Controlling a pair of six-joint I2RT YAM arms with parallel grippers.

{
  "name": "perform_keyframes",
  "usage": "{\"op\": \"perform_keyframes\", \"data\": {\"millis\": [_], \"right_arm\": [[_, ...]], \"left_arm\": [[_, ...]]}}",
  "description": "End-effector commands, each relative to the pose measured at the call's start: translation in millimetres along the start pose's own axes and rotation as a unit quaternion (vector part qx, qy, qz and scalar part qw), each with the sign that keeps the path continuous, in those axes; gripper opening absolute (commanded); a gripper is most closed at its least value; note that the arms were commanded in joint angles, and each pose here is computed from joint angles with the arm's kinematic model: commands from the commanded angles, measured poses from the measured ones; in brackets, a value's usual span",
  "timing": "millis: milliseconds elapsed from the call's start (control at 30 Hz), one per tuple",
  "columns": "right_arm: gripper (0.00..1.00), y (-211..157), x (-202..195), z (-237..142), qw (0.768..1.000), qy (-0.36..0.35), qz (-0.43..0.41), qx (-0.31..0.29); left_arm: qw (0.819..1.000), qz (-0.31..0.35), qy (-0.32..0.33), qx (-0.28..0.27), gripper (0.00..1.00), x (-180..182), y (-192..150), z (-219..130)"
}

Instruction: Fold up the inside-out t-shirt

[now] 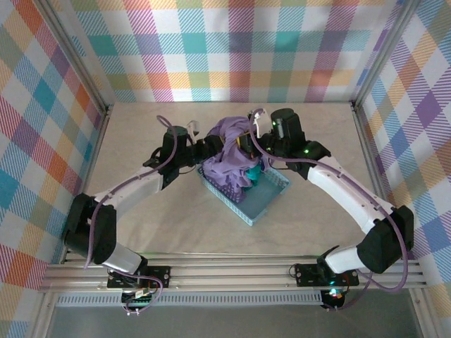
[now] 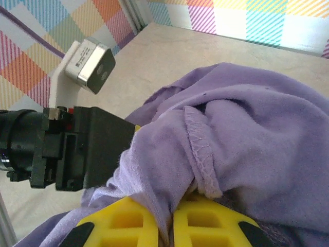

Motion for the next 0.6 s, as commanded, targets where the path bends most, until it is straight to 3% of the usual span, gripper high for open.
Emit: {"op": "perform_keyframes", "data": {"millis": [0, 33, 100, 167, 333, 567], "right_arm": [[0.26, 23.6, -1.9, -24.5, 0.997, -0.056, -0.011, -0.059], [0.38, 24.4, -11.3, -30.9, 0.992, -0.107, -0.008, -0.061], [0.65, 25.0, -25.6, -50.9, 0.977, -0.196, -0.029, -0.071], [0.77, 23.2, -23.9, -66.5, 0.973, -0.206, -0.055, -0.086], [0.85, 4.8, -22.8, -70.7, 0.977, -0.183, -0.077, -0.079], [0.88, -20.5, -49.6, -26.3, 0.977, -0.200, -0.071, 0.013]], "left_arm": [[0.996, 0.029, -0.072, -0.040, 0.12, -34.8, 29.6, -15.7], [0.994, 0.040, -0.066, -0.072, 0.05, -37.2, 44.6, -34.0], [0.986, 0.067, -0.047, -0.148, 0.01, -46.7, 73.3, -77.9], [0.968, 0.110, -0.023, -0.224, 0.00, -65.1, 95.7, -123.9], [0.914, 0.191, 0.041, -0.354, 0.00, -109.0, 125.9, -200.3], [0.876, 0.215, 0.032, -0.431, 0.00, -151.7, 149.9, -256.3]]}}
Point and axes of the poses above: each hand's point on the last joint's axis, 136 mm out from that joint toward the fingers, its own z axis out along the fingers, its own x axis along the line the jaws close on, y = z × x, the point moved 7 cm from there along -z, back along the fingers, and after that the axes turned 7 degrees about z, right-handed, at the moved point
